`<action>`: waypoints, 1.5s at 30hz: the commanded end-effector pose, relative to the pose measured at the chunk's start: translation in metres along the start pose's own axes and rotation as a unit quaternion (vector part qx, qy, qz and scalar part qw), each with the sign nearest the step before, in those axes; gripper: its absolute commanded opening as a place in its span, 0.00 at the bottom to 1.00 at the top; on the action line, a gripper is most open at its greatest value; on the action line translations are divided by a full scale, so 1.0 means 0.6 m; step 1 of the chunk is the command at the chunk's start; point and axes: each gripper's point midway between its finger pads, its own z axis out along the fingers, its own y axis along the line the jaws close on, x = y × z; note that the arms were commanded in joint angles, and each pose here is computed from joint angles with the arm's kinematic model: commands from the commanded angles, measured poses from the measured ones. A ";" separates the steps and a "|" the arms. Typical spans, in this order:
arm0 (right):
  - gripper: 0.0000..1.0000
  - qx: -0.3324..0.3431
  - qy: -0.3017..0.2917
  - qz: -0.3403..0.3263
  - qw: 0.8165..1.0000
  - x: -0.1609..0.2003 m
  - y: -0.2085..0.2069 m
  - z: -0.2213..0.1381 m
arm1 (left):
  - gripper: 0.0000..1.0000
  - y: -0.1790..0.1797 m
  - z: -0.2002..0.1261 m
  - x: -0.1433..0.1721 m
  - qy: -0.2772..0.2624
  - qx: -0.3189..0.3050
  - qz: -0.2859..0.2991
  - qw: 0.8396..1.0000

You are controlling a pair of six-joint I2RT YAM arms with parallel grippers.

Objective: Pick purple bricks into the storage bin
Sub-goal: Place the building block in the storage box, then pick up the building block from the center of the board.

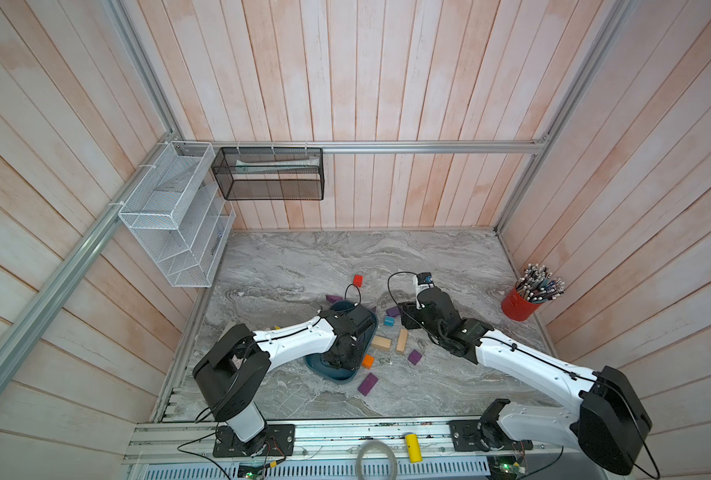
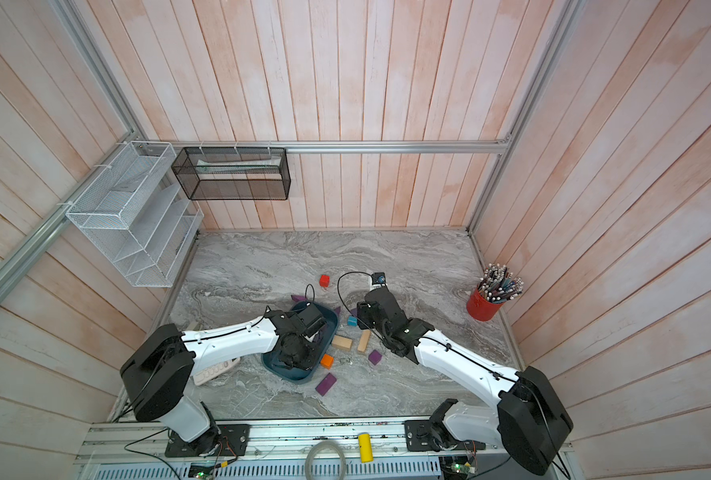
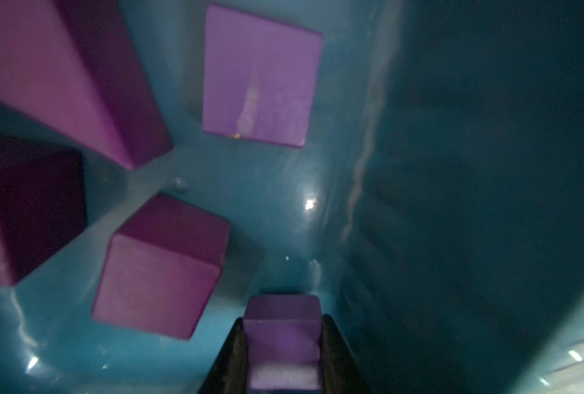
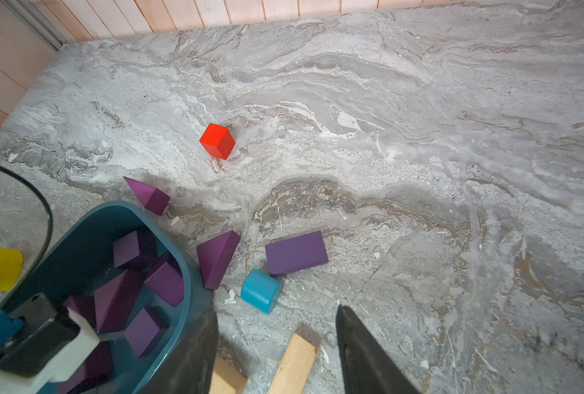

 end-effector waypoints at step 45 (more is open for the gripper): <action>0.58 0.056 0.206 0.114 0.970 0.138 -0.048 -0.028 | 1.00 0.023 -0.246 -0.151 -0.236 -0.047 0.139 0.961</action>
